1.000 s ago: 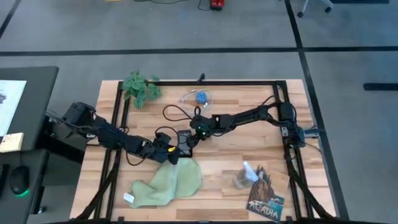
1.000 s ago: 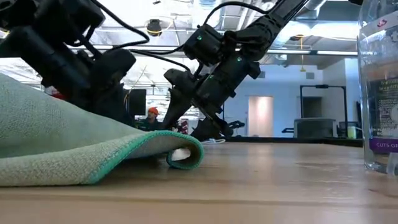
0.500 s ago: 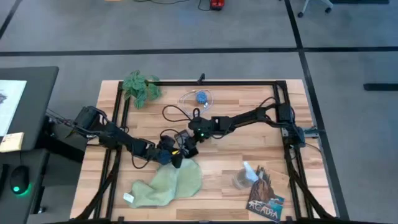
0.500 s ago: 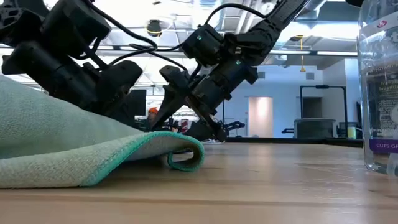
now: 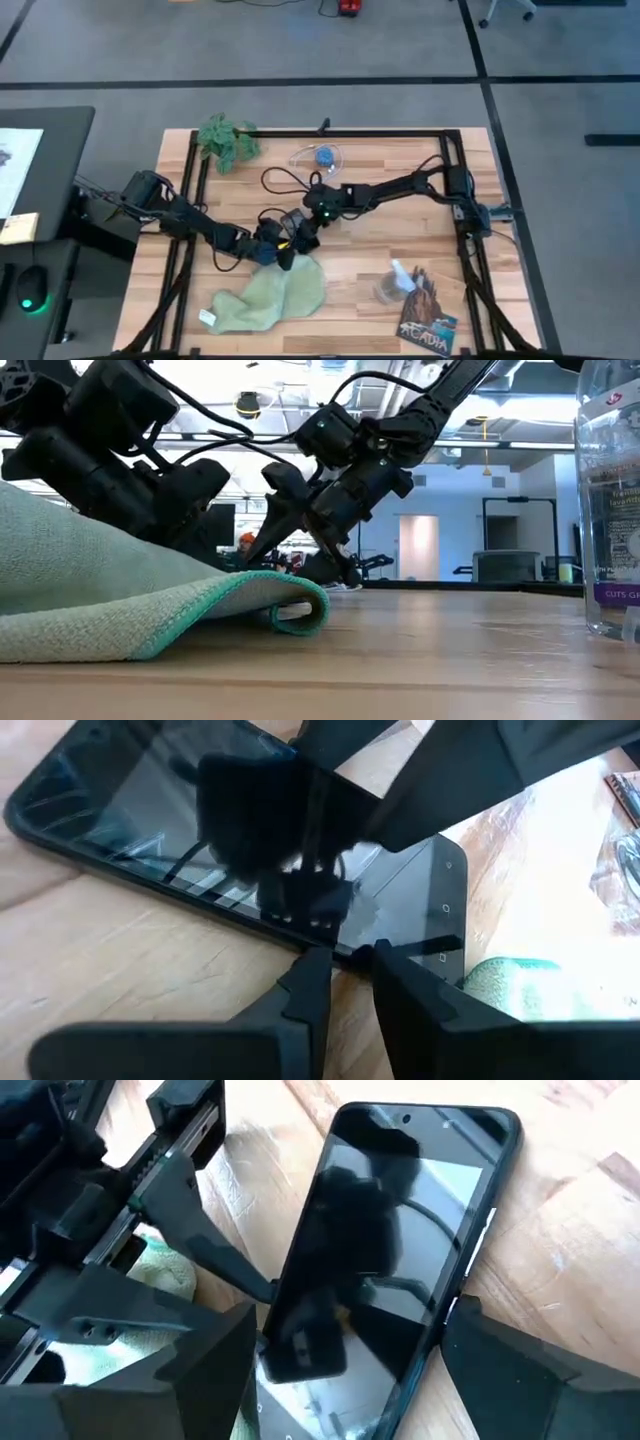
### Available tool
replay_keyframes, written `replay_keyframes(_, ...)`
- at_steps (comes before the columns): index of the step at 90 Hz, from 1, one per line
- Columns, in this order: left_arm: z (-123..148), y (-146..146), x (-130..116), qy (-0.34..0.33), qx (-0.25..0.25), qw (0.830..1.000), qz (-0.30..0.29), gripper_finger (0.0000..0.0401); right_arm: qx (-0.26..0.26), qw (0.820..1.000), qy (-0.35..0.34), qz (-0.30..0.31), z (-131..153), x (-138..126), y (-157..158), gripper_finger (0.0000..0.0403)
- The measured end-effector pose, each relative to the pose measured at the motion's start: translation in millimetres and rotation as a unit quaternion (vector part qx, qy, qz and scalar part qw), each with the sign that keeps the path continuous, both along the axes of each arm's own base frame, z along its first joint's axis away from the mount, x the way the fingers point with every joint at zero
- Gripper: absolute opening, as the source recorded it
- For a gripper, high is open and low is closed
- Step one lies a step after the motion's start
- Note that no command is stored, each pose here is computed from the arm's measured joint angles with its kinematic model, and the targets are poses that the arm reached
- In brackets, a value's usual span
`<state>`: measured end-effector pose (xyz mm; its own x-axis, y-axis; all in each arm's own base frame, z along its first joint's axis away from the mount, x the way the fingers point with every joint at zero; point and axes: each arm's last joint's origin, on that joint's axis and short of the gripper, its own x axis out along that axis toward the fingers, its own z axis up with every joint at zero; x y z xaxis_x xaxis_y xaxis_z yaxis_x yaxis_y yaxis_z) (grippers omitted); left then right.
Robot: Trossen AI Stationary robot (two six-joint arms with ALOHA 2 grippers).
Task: Apply microfiber cloth
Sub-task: Spray the phone using the spray bottle
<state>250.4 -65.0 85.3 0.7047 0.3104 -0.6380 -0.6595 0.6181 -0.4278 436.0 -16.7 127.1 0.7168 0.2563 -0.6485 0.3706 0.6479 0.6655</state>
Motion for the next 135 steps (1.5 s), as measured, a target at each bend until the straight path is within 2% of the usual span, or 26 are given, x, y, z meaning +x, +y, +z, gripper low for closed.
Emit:
replay_keyframes(17, 5, -2, 5, -0.033, 0.028, 0.999, -0.02, 0.0055, 0.0, 1.0, 0.015, 0.004, 0, -3, -4, 0.0291)
replay_keyframes(51, 7, 0, 7, -0.042, 0.036, 0.998, -0.015, 0.0055, 0.006, 1.0, 0.017, -0.001, 1, -4, -15, 0.0291)
replay_keyframes(72, 10, 1, 10, -0.061, 0.045, 0.997, -0.005, 0.0055, 0.005, 0.998, 0.057, -0.001, -2, -11, -24, 0.0291)
replay_keyframes(100, 10, 4, 10, -0.052, 0.057, 0.997, -0.011, 0.0055, -0.005, 1.0, 0.025, 0.007, 0, -7, -23, 0.0291)
replay_keyframes(135, 10, 6, 10, -0.049, 0.071, 0.996, 0.002, 0.0055, 0.011, 0.998, 0.003, 0.055, 3, -5, -14, 0.0289)
